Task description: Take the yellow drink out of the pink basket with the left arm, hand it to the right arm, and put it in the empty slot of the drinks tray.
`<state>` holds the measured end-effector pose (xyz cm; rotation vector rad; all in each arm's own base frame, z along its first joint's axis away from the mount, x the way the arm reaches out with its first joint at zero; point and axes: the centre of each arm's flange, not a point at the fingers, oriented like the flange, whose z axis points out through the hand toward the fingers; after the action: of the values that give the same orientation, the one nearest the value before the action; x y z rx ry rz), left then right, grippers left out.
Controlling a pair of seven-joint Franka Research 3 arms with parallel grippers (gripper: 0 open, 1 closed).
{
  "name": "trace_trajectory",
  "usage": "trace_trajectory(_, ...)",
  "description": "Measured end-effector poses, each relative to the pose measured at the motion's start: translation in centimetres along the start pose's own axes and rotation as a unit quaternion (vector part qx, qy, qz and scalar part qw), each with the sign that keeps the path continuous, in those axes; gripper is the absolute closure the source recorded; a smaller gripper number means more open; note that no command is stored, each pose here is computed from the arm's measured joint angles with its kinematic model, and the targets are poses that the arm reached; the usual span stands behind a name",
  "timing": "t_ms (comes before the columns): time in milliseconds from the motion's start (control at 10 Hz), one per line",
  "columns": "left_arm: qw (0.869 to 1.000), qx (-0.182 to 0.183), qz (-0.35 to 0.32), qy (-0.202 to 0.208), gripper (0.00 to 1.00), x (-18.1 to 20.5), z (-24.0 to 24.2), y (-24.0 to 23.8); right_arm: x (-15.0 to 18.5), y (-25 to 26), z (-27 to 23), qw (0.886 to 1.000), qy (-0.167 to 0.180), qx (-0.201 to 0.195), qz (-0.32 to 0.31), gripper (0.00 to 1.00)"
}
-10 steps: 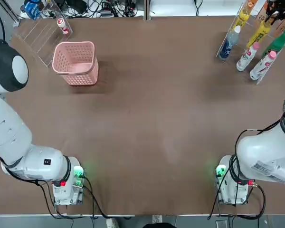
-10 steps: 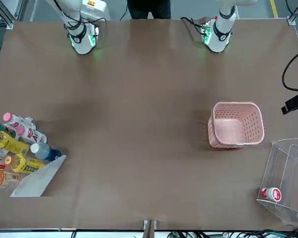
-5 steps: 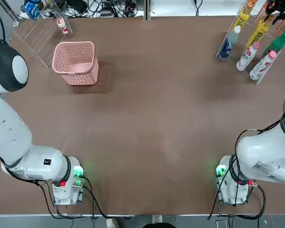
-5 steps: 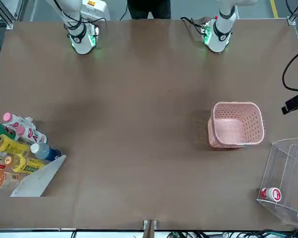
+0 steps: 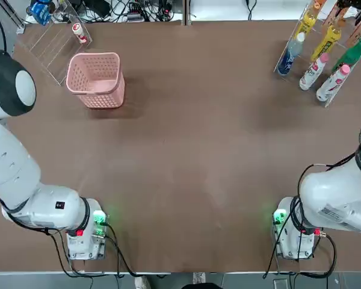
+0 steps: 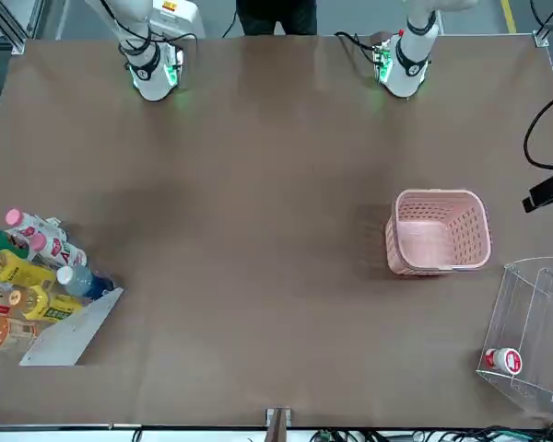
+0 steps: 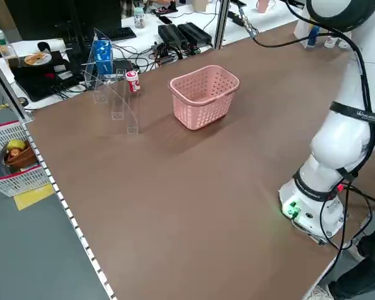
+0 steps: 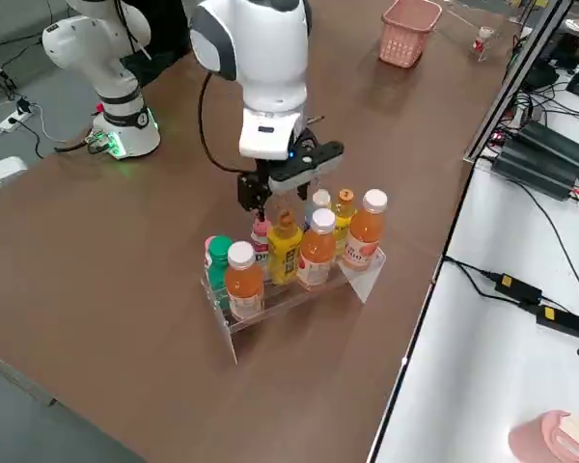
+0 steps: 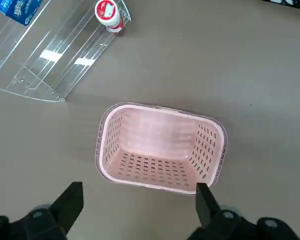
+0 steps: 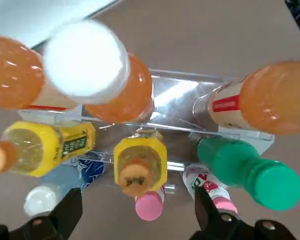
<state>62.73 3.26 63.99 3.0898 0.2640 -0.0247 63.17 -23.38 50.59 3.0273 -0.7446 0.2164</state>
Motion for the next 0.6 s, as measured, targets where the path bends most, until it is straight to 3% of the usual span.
trace_trajectory(200, 1.0, 0.0, 0.0, 0.0, 0.0, 0.0, 0.0, 0.0, -1.2, -0.3, -5.0, 0.999, 0.02, 0.003, -0.036, 0.01)
trace_trajectory(300, 1.0, 0.0, 0.0, 0.0, 0.0, 0.0, 0.0, 0.0, -2.7, -1.2, -7.7, 0.998, 0.013, 0.004, -0.055, 0.01)
trace_trajectory(600, 1.0, 0.0, 0.0, 0.0, 0.0, 0.0, 0.0, -0.1, -9.3, -9.3, -14.9, 0.991, -0.002, 0.013, -0.136, 0.01)
